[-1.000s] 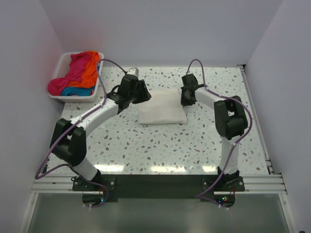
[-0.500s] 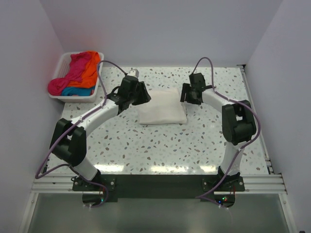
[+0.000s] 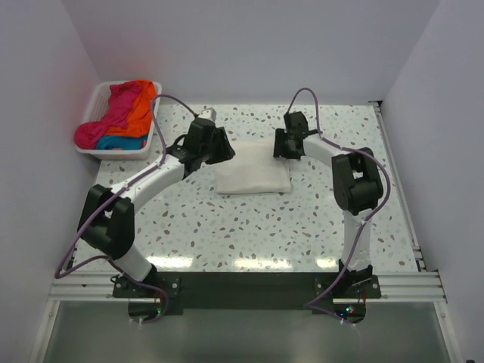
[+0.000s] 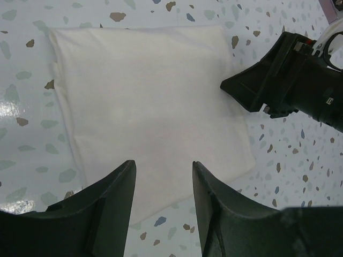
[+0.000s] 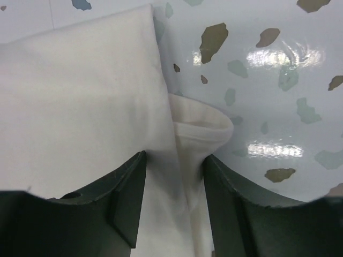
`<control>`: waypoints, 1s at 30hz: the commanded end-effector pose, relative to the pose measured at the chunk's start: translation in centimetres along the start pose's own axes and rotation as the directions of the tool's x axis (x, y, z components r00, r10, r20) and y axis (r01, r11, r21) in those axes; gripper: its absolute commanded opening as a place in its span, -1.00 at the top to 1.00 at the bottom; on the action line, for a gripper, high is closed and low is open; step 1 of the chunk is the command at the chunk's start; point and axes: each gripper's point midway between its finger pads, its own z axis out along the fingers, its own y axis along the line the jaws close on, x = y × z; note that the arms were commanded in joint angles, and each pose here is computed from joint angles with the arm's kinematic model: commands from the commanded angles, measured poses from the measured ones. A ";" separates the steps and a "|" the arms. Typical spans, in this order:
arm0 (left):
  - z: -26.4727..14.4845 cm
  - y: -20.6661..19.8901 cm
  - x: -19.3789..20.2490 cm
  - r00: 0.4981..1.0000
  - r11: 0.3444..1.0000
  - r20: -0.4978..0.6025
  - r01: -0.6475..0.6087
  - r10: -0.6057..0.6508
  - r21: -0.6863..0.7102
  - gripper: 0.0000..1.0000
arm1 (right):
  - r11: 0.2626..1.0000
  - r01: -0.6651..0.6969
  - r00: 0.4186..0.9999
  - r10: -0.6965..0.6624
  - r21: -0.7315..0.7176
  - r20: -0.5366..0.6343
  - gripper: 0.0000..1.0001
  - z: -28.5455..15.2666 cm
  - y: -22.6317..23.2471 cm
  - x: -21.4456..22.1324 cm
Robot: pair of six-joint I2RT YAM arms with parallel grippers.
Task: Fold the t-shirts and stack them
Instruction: Neatly place the folded tshirt to the corner
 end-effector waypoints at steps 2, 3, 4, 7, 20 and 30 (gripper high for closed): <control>-0.7 -0.9 -0.8 0.999 0.999 0.027 -0.029 0.028 0.036 -0.03 | 0.996 0.048 0.997 -0.043 0.080 -0.068 0.20 1.1 0.0 2.3; -0.8 -0.9 -0.9 0.999 0.999 0.030 -0.029 0.028 0.038 -0.03 | 0.994 0.047 0.996 -0.040 0.094 -0.074 0.32 1.1 -0.2 2.5; -0.8 -0.9 -0.7 0.999 0.999 0.025 -0.031 0.030 0.036 -0.03 | 0.991 0.043 0.997 -0.034 0.129 -0.074 0.62 1.0 -0.8 2.6; -0.9 -1.0 -0.8 0.999 0.999 0.025 -0.031 0.030 0.042 -0.03 | 0.978 -0.011 0.997 0.026 0.207 -0.068 1.00 0.1 -2.3 2.9; -2.2 -1.7 -0.3 0.998 0.994 0.003 -0.055 0.055 0.090 -0.02 | 0.680 -0.470 0.864 0.485 0.562 0.136 1.00 -9.8 -17.3 4.2; -2.4 -2.5 1.6 0.999 0.990 -0.025 -0.037 0.041 0.137 -0.01 | 0.327 -0.608 0.676 0.691 0.723 0.256 1.00 -16.5 -25.7 13.5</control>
